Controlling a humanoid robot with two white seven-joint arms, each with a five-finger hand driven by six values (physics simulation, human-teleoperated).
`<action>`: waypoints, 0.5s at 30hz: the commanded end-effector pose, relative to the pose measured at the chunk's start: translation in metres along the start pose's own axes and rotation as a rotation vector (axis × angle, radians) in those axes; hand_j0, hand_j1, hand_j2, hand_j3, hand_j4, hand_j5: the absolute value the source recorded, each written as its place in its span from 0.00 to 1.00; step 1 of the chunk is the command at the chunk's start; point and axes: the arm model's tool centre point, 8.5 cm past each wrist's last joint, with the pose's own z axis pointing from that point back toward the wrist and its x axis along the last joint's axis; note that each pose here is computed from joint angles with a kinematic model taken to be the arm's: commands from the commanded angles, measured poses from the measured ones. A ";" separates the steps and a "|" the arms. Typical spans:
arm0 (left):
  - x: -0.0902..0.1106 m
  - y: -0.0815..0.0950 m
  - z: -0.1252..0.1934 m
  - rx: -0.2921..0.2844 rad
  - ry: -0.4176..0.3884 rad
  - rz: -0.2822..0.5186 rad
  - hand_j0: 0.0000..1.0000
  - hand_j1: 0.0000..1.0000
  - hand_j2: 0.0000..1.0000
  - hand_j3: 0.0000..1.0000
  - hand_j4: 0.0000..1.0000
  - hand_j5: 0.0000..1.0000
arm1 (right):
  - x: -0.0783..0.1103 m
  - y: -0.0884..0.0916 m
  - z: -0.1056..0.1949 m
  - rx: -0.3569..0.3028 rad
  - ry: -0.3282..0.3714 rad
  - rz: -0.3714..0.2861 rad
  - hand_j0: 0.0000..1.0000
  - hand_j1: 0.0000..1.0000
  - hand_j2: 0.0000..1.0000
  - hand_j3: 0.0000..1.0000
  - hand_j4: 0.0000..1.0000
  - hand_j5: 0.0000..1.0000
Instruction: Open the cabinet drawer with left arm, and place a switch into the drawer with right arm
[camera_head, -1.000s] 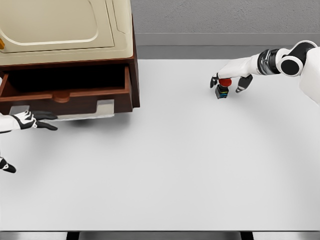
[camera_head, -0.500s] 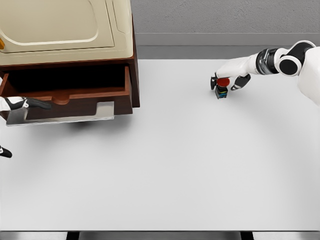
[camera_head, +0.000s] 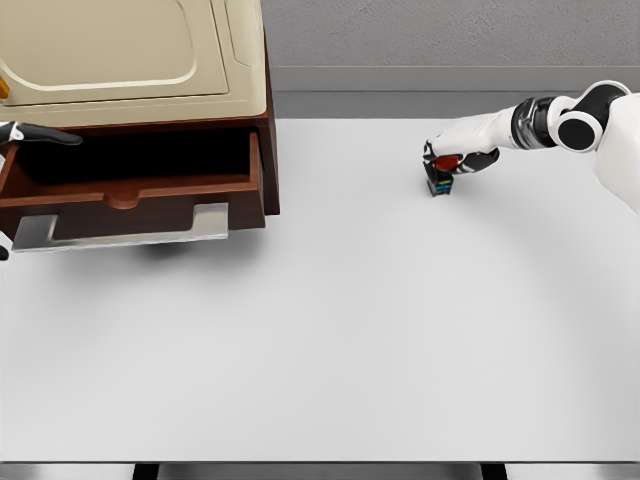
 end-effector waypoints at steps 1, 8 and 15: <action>0.000 0.002 -0.002 0.009 -0.001 0.011 1.00 1.00 1.00 1.00 1.00 1.00 | 0.001 -0.004 0.001 -0.016 -0.007 -0.013 0.37 0.37 0.37 0.37 0.37 0.37; 0.003 -0.005 -0.013 -0.015 -0.057 -0.031 1.00 1.00 1.00 1.00 1.00 1.00 | 0.010 -0.039 0.014 -0.131 -0.037 0.007 0.37 0.37 0.37 0.37 0.37 0.37; -0.006 0.000 -0.009 0.005 -0.035 -0.029 1.00 1.00 1.00 1.00 1.00 1.00 | 0.029 -0.072 0.030 -0.233 -0.084 0.073 0.38 0.38 0.38 0.38 0.38 0.38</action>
